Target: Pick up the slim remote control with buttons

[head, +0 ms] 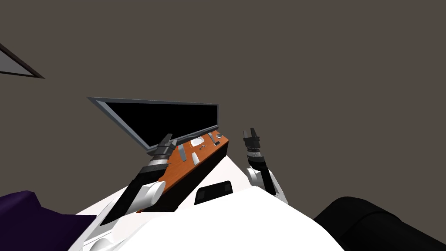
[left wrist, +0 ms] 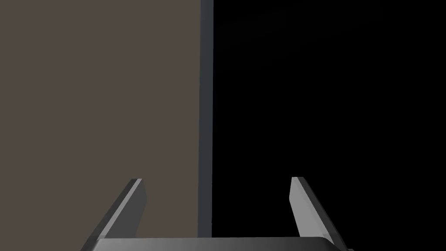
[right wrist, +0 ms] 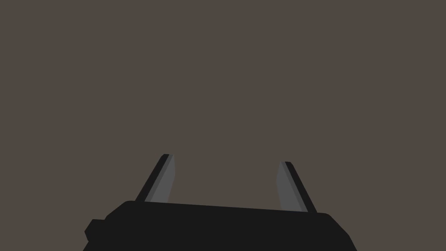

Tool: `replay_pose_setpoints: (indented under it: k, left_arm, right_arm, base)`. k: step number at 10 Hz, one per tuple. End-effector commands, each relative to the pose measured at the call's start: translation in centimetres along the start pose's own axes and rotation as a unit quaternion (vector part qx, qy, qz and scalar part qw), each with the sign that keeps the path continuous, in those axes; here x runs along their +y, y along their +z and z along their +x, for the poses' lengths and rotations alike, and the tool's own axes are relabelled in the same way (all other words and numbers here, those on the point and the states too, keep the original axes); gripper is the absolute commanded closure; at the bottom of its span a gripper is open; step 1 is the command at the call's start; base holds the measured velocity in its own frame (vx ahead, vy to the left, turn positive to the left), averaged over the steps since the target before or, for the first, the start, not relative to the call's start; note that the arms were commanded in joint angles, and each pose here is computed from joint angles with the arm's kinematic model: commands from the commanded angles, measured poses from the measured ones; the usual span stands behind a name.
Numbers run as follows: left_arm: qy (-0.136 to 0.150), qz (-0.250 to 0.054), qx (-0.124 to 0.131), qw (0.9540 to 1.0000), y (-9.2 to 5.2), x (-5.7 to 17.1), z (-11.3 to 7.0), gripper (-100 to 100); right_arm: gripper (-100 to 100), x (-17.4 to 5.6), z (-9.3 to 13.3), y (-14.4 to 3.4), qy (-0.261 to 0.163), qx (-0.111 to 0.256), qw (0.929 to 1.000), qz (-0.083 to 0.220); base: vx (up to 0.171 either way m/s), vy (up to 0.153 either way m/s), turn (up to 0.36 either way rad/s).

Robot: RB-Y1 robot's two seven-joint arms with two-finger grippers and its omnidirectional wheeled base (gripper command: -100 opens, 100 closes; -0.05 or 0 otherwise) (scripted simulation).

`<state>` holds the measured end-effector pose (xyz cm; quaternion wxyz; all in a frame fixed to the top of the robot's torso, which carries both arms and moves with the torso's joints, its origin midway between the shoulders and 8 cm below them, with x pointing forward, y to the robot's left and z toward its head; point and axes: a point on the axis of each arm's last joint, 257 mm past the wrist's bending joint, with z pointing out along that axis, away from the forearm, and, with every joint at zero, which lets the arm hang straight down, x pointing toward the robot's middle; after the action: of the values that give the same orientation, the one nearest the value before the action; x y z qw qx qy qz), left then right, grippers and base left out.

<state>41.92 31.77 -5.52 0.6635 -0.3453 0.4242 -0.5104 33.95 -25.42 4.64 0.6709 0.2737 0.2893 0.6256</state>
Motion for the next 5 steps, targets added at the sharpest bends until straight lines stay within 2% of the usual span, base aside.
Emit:
replay_pose_setpoints:
  k: [1, 4, 5]
  left_arm:
    - [0.014, -0.037, 0.007, 0.9992, 0.3, 2.9, -0.4, -100]
    - [0.024, -0.073, 0.010, 0.9970, 0.4, 5.9, -0.8, -100]
    - [0.033, -0.098, 0.014, 0.9945, 0.7, 7.8, -1.2, -100]
  right_arm:
    - [0, 0.0, 0.0, 0.0, 0.000, 0.000, 1.0000, 0.000]
    - [0, 0.0, 0.0, 0.0, 0.000, 0.000, 1.0000, 0.000]
    - [0, 0.0, 0.0, 0.0, 0.000, 0.000, 1.0000, 0.000]
  base:
    - [-0.081, 0.013, -0.125]
    - [-0.053, 0.002, -0.063]
    - [-0.056, 0.006, -0.097]
